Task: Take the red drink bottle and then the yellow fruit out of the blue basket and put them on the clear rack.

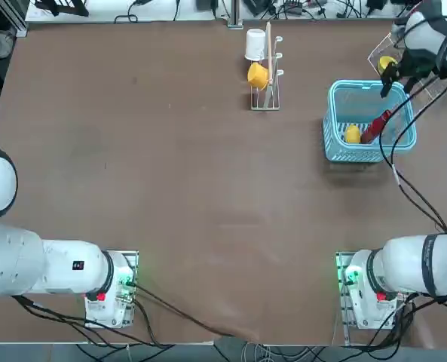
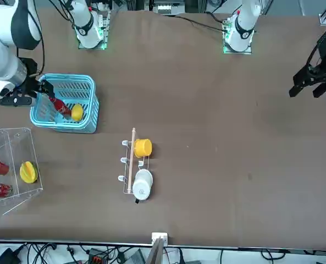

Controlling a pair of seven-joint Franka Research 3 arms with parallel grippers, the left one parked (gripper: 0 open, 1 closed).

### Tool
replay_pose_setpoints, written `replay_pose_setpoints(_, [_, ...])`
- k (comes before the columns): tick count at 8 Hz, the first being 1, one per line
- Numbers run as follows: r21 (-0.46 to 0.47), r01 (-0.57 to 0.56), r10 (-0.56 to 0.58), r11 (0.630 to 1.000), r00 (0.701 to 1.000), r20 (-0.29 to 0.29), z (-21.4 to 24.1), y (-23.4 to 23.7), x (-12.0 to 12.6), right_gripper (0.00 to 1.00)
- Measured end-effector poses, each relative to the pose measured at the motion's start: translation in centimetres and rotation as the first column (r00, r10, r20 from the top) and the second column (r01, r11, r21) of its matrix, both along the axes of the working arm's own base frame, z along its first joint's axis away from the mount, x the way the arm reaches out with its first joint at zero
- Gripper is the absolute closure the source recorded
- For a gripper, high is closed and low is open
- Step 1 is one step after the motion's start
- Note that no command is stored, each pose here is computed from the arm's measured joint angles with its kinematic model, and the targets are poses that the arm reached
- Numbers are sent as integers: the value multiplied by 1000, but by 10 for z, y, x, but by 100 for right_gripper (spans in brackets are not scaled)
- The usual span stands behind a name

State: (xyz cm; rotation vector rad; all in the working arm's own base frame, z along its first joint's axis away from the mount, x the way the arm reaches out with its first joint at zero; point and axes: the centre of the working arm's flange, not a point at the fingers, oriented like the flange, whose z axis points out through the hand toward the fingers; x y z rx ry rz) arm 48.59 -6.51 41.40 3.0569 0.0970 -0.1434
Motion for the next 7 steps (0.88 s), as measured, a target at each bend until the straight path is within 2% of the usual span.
replay_pose_setpoints(4, [7, 11, -11, 1000, 1000, 5, -33, -10, -16, 0])
replay_pose_setpoints(7, [8, 6, -6, 1000, 1000, 5, -47, -9, -14, 1])
